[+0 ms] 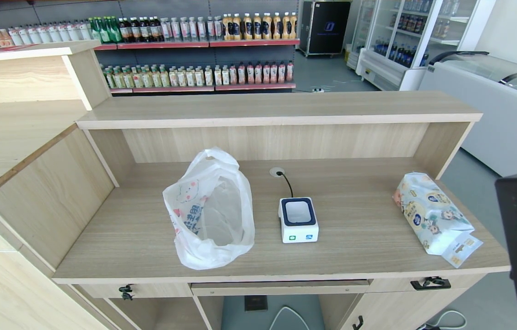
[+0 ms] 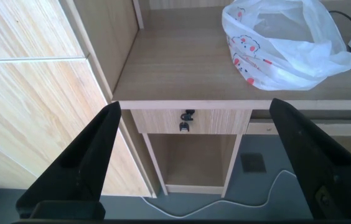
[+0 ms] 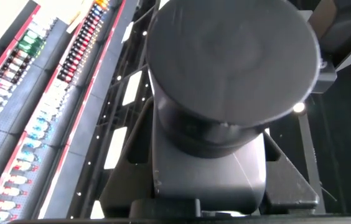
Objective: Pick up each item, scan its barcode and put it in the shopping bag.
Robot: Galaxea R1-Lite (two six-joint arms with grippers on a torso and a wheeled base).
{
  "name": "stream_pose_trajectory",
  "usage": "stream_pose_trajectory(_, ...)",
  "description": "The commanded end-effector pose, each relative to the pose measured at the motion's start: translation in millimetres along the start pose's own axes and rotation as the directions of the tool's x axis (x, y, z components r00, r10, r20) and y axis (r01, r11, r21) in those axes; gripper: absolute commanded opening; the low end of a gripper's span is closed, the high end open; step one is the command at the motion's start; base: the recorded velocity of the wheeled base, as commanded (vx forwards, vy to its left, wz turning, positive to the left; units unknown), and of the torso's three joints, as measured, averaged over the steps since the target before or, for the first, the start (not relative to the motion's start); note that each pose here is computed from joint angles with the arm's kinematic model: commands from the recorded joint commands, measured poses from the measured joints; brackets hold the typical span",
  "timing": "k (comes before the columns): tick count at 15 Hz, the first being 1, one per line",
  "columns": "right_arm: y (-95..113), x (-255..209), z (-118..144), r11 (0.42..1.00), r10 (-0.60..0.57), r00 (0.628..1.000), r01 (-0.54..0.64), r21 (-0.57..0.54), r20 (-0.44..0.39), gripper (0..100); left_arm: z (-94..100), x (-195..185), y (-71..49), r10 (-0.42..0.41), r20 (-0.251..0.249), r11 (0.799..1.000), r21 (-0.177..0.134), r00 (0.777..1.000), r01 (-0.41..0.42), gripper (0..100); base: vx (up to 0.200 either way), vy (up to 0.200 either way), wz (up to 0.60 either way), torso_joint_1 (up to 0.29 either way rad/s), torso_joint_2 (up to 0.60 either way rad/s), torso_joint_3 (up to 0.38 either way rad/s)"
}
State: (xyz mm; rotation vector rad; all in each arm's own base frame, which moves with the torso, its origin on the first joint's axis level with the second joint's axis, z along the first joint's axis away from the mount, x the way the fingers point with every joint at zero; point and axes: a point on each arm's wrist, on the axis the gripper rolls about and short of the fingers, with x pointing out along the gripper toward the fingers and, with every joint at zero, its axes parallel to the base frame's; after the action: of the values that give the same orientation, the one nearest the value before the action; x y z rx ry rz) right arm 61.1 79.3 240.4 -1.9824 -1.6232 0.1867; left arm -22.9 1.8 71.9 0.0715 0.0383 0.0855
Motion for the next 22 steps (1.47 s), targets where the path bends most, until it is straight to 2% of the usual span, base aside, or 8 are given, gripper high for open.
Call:
stream_pose_trajectory(1,0,0,0,1.0,-0.002,1.0,0.002,0.001,0.002,0,0.0,0,0.0,-0.001,0.0,1.0,0.0,1.0,0.001,100,0.0,0.0,0.0,0.0,0.0,0.0)
stream_pose_trajectory(6,-2,5,-13,0.99,0.044,0.996,-0.032,0.14,-0.083,0,-0.1,0,0.0,0.001,0.0,1.0,0.0,1.0,-0.001,100,0.0,0.0,0.0,0.0,0.0,0.0)
stream_pose_trajectory(8,7,10,-26,0.858,0.28,0.922,-0.116,0.5,-0.267,0,-0.1,0,0.0,0.001,0.0,1.0,0.0,1.0,-0.001,100,0.0,0.0,0.0,0.0,0.0,0.0)
stream_pose_trajectory(11,32,8,-18,0.431,0.591,0.762,-0.019,0.902,-0.267,0,-0.1,0,0.0,0.001,0.0,1.0,0.0,1.0,-0.001,100,0.0,0.0,0.0,0.0,0.0,0.0)
stream_pose_trajectory(12,33,6,-23,0.386,0.63,0.72,0.034,0.922,-0.291,0,-0.1,0,0.0,0.001,0.0,1.0,0.0,1.0,-0.001,100,0.0,0.0,0.0,0.0,0.0,0.0)
stream_pose_trajectory(15,42,2,-67,0.273,0.782,0.442,0.39,0.879,-0.439,0,0.0,0,0.0,0.001,-0.002,1.0,0.0,1.0,-0.001,100,0.0,0.0,0.0,0.0,0.0,0.0)
stream_pose_trajectory(18,56,-24,-72,0.202,0.861,0.238,0.653,0.73,-0.45,0,-0.1,0,0.0,0.001,0.0,1.0,0.0,1.0,-0.001,100,0.0,0.0,0.0,0.0,0.0,0.0)
stream_pose_trajectory(22,69,-40,-79,0.151,0.939,0.069,0.797,0.585,-0.336,0,-0.1,0,0.0,0.001,0.0,1.0,0.0,1.0,-0.001,100,0.0,0.0,0.0,0.0,0.0,0.0)
